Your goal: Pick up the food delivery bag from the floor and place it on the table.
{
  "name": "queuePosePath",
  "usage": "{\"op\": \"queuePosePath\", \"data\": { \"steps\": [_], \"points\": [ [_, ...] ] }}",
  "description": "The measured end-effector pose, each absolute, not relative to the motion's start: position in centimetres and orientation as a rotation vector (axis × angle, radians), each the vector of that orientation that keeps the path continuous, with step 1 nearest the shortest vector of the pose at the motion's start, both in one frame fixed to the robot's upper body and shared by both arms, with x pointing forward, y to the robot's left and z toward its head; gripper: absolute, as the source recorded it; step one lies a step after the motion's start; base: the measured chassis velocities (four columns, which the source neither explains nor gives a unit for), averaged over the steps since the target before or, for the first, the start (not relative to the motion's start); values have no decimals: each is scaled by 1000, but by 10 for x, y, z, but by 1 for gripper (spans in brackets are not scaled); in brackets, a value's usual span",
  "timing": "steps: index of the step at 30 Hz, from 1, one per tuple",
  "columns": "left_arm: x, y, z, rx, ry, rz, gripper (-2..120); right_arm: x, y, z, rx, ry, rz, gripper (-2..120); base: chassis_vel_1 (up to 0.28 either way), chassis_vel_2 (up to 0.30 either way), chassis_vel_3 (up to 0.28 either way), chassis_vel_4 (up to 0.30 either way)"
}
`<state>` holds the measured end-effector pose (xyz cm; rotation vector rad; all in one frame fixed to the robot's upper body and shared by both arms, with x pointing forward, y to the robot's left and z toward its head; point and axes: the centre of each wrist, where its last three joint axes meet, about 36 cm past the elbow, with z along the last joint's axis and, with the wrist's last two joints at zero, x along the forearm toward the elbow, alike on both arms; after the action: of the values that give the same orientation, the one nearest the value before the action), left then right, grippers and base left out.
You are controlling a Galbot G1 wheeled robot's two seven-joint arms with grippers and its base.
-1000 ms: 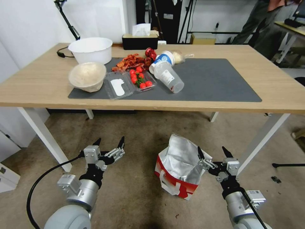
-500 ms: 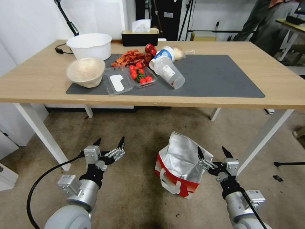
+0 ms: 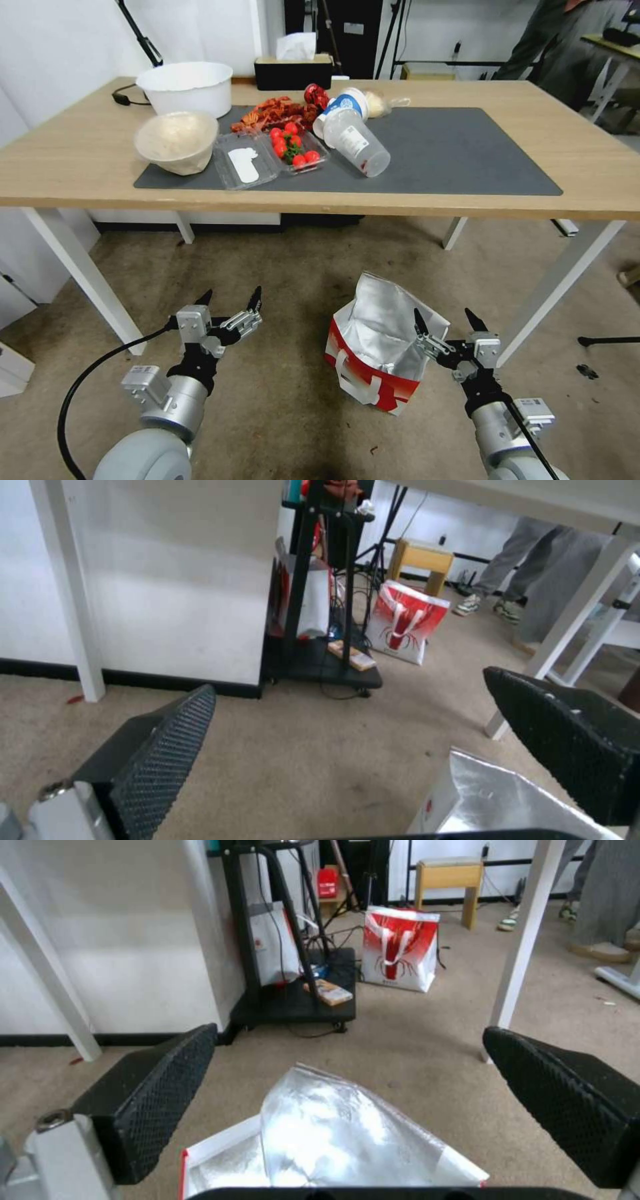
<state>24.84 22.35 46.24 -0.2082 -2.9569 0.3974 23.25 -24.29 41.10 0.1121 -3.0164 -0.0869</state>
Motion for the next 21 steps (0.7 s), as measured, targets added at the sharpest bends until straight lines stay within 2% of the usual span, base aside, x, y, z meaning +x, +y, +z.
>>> {"op": "queuePosePath", "data": {
  "steps": [21],
  "points": [
    [249, 224, 462, -207, -2956, 403, 100, 234, -243, 409, 114, -3013, -83, 100, 0, 0, 0, 0]
  ]
}}
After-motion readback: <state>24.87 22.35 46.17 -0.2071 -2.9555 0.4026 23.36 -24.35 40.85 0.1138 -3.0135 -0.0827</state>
